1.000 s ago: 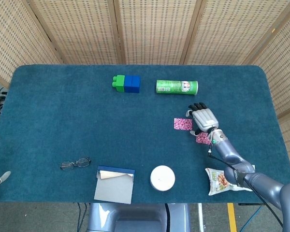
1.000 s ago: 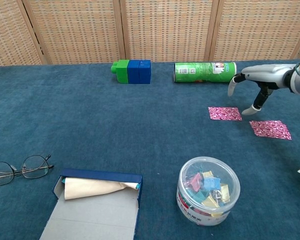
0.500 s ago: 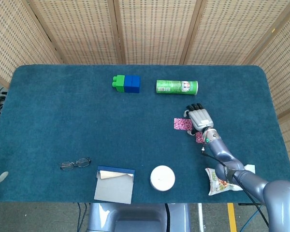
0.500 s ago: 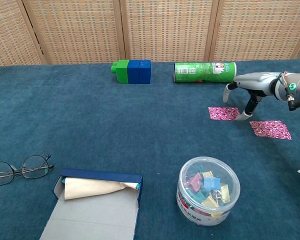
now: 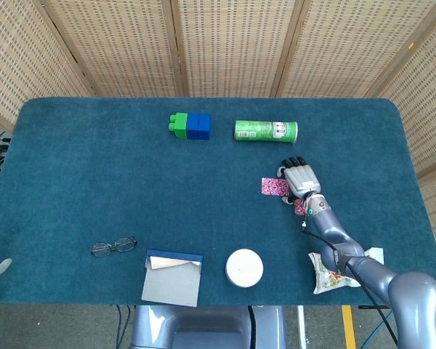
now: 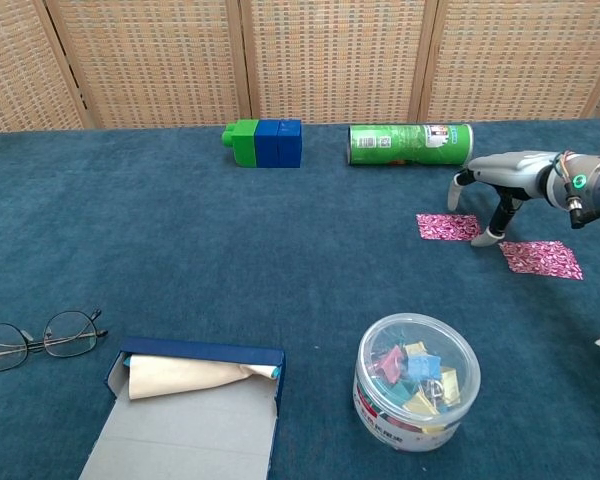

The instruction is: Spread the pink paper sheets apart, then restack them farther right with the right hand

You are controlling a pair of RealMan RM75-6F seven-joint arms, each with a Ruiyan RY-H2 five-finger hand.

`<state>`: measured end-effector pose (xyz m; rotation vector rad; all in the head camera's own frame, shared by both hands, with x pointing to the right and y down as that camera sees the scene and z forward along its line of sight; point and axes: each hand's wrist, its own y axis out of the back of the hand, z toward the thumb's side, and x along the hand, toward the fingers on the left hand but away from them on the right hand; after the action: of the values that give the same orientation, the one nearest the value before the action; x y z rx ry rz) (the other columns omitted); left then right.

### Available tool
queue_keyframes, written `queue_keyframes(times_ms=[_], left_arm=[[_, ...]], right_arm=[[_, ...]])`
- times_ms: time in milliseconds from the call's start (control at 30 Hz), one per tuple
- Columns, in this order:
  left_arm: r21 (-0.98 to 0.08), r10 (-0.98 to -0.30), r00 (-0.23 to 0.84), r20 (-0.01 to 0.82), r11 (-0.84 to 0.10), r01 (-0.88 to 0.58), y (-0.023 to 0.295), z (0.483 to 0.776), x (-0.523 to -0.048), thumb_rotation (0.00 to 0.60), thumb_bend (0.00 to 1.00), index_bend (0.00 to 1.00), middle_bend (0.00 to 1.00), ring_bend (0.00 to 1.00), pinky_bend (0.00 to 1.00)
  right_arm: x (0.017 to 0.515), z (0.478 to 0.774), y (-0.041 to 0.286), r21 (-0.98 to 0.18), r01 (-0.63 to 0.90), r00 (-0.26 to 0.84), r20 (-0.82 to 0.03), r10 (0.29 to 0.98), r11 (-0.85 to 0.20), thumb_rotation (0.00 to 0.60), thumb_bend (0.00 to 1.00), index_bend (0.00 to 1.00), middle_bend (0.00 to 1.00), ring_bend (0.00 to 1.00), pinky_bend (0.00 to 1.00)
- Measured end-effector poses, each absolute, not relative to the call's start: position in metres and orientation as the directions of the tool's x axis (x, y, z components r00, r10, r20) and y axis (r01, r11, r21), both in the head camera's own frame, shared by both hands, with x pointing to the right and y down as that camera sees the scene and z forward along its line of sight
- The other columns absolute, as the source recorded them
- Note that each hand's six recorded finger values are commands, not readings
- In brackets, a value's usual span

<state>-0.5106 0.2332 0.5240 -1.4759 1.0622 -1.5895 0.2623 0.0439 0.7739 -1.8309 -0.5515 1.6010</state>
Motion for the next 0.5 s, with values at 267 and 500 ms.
queue_keyframes(times_ms=[267,500], left_arm=[[-0.912,-0.907,-0.098,0.410,-0.408,-0.034,0.2336,0.5239,-0.5116,0.560,0.11,0.02,0.00,0.00,0.00],[-0.910,-0.905,-0.101,0.414,-0.413,-0.036,0.2345,0.5256,-0.5124,0.560,0.11,0.02,0.00,0.00,0.00]], right_arm=[[0.2627,0.7765,0.0443,-0.697,-0.097,0.166,-0.715,0.679,-0.711,0.600,0.26,0.28,0.12,0.00,0.00],[0.2615,0.7789,0.0443,-0.693,-0.106,0.165,-0.720,0.674,-0.713,0.600,0.26,0.29,0.12,0.00,0.00]])
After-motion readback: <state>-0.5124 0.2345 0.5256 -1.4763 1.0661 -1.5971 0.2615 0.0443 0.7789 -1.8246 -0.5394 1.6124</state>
